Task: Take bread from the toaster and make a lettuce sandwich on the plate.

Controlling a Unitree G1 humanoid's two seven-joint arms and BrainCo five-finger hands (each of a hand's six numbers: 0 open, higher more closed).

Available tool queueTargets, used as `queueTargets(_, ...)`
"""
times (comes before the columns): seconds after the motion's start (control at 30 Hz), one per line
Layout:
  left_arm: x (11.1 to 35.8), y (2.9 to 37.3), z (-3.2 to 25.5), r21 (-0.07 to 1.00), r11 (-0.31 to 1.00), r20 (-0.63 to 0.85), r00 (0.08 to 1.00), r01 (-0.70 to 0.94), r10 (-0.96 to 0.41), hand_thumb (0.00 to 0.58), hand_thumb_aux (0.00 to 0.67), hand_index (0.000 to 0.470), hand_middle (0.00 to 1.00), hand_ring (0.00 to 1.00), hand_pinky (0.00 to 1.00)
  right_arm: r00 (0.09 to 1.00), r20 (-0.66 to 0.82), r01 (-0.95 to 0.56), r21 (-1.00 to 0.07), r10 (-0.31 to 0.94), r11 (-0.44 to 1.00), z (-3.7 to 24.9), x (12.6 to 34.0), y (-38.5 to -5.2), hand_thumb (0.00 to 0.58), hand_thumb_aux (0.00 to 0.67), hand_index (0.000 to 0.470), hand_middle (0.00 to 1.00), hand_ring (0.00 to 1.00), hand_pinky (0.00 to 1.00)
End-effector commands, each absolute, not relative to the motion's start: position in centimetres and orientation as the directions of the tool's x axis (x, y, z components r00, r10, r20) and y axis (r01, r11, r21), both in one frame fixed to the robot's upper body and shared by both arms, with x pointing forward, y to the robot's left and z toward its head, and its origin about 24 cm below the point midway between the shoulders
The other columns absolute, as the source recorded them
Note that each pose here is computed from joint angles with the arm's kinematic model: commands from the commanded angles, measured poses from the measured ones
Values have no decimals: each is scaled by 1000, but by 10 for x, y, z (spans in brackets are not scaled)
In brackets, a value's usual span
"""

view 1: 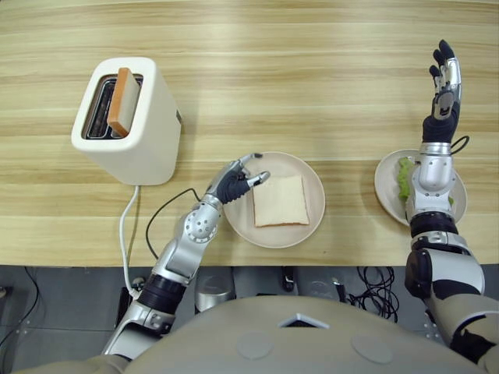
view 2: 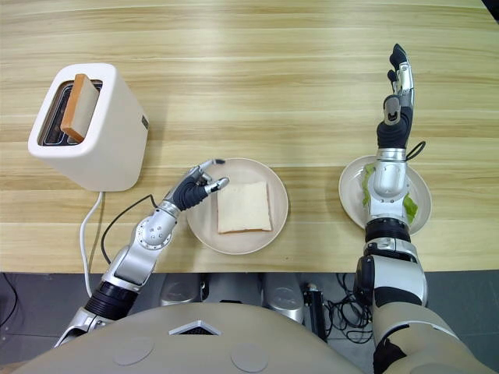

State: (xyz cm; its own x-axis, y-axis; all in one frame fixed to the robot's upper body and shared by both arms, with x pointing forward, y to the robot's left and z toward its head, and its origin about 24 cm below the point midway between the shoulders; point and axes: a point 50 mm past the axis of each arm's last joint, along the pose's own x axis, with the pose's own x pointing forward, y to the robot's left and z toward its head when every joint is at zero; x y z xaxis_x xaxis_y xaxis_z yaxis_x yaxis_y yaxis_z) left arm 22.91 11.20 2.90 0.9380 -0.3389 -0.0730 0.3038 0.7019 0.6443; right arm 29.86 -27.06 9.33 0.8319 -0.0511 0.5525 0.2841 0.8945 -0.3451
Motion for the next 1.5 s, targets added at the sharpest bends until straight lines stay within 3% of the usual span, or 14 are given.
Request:
queueTargets(0.03, 234, 127, 43, 720, 669, -2, 965, 185, -264, 0, 0, 0, 0, 0, 0, 839, 543, 279, -364, -42, 889, 92, 297, -272, 0, 0, 0, 0, 0, 0)
queueTargets(0.23, 235, 149, 73, 780, 623, 97, 973, 57, -211, 0, 0, 0, 0, 0, 0, 844, 536, 278, -388, -30, 879, 92, 295, -275, 0, 0, 0, 0, 0, 0)
queueTargets(0.37, 235, 162, 85, 793, 609, 131, 975, 5, -179, 0, 0, 0, 0, 0, 0, 852, 524, 308, -492, -5, 814, 90, 281, -292, 0, 0, 0, 0, 0, 0)
queueTargets(0.47, 235, 163, 84, 761, 649, 137, 977, 0, -161, 0, 0, 0, 0, 0, 0, 856, 516, 362, -647, 36, 671, 88, 266, -309, 0, 0, 0, 0, 0, 0)
queueTargets(0.57, 236, 160, 79, 702, 712, 152, 979, -9, -138, 0, 0, 0, 0, 0, 0, 893, 445, 381, -825, 65, 417, 72, 251, -329, 0, 0, 0, 0, 0, 0)
queueTargets(0.7, 238, 155, 73, 656, 754, 151, 982, -13, -114, 0, 0, 0, 0, 0, 0, 926, 363, 344, -925, 104, 164, 48, 231, -347, 0, 0, 0, 0, 0, 0)
queueTargets(0.83, 238, 155, 68, 637, 771, 144, 985, -19, -95, 0, 0, 0, 0, 0, 0, 958, 242, 255, -964, 152, -71, 24, 213, -358, 0, 0, 0, 0, 0, 0)
queueTargets(0.97, 239, 154, 64, 640, 768, 134, 986, -14, -94, 0, 0, 0, 0, 0, 0, 978, 174, 191, -969, 113, -158, 12, 201, -366, 0, 0, 0, 0, 0, 0)
queueTargets(1.5, 237, 153, 58, 644, 765, 128, 988, -15, -89, 0, 0, 0, 0, 0, 0, 997, 73, 67, -973, -18, -219, -1, 183, -380, 0, 0, 0, 0, 0, 0)
